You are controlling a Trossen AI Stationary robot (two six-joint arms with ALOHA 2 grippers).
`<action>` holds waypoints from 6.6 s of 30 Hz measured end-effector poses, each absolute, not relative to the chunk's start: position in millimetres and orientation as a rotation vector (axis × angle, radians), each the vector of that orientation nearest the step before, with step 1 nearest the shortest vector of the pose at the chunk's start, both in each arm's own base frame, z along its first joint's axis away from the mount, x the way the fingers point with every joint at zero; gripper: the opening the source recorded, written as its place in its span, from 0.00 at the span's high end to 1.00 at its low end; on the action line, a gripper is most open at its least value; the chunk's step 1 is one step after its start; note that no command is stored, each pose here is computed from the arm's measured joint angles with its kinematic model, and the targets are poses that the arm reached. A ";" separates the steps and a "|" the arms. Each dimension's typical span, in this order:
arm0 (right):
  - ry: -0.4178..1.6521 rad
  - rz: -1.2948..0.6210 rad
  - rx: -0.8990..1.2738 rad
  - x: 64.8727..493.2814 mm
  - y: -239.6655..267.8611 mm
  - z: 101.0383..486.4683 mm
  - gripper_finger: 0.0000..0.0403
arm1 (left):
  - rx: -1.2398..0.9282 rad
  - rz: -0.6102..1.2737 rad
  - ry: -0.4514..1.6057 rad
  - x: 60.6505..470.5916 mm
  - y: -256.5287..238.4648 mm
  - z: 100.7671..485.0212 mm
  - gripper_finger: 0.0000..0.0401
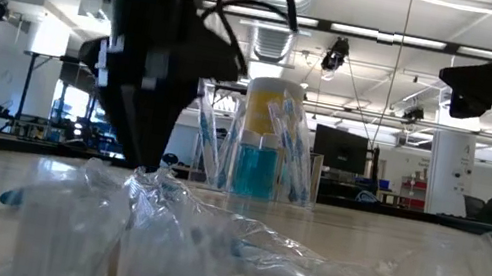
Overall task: Pick & Place toothbrushing station
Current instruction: Put the blue toothbrush into the transparent organizer
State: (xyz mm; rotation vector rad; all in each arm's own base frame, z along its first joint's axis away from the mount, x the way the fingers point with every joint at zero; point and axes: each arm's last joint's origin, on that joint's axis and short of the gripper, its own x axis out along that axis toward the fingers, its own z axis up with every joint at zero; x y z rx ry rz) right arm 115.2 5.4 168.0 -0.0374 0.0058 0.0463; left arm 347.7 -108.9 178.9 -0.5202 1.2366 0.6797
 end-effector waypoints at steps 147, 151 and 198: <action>-0.044 0.043 -0.141 115.2 5.4 172.8 0.98 | 0.047 0.528 -0.226 277.1 16.6 204.5 1.00; -0.034 0.044 -0.143 115.2 5.4 171.7 0.98 | 0.085 0.662 -0.162 281.1 20.2 192.8 1.00; -0.020 0.044 -0.154 115.3 5.4 170.4 0.98 | -0.248 0.603 -0.076 258.0 19.1 138.1 0.75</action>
